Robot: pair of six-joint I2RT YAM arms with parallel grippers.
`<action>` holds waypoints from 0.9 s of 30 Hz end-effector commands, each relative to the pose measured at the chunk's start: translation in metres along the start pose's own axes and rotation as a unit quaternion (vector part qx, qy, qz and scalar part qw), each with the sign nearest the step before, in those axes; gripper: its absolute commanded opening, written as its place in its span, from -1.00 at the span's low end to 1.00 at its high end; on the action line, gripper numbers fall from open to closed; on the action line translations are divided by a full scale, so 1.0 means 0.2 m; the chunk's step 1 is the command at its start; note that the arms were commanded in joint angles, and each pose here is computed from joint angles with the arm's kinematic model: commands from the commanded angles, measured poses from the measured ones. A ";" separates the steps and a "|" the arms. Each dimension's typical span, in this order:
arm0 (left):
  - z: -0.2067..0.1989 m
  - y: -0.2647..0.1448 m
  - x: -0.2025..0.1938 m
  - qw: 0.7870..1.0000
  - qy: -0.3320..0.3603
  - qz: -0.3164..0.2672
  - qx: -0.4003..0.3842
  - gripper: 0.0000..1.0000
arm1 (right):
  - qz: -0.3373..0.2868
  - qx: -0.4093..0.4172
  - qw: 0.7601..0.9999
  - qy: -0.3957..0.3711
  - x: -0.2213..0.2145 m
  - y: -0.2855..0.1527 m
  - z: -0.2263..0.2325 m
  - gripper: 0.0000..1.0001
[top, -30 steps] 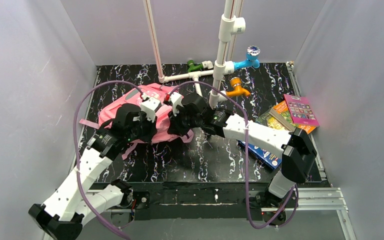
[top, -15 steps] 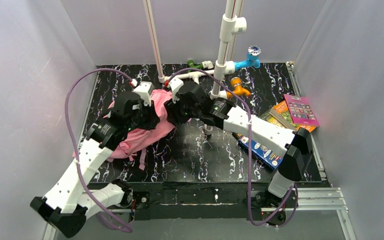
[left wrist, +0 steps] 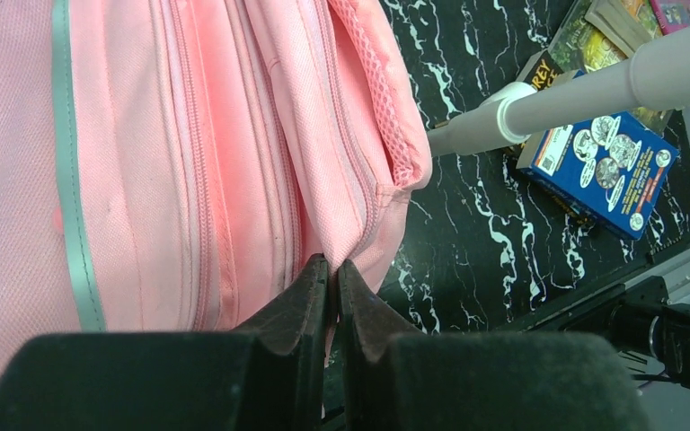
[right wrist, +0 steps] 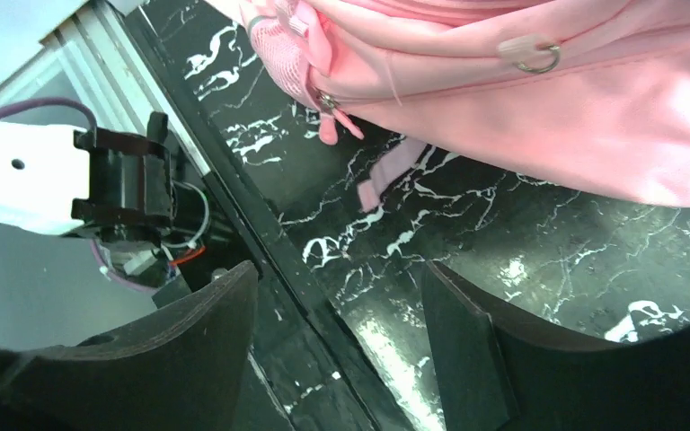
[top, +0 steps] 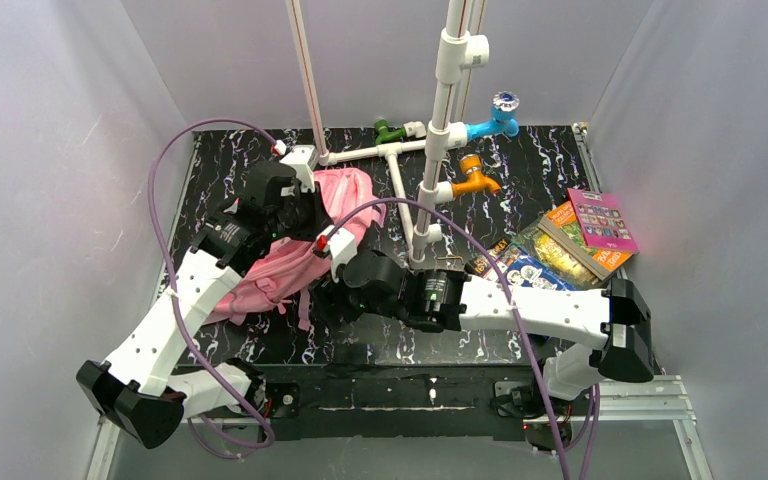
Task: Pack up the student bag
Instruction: Unzip the student bag at the center of the board.
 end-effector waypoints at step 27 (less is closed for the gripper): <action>-0.14 -0.38 0.13 0.994 0.027 -0.073 -0.078 -1.00 | -0.228 -0.012 0.954 0.195 0.30 0.22 -0.23 -0.58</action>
Point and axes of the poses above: each gripper's point midway between its finger pads, its own y axis out along the fingers, its own z axis along the line the jaws close on, x = y × z, the point moved 2 cm from there along -y, back along the fingers, and after that the axes turned 8 degrees about -y, right-handed, at the moved point
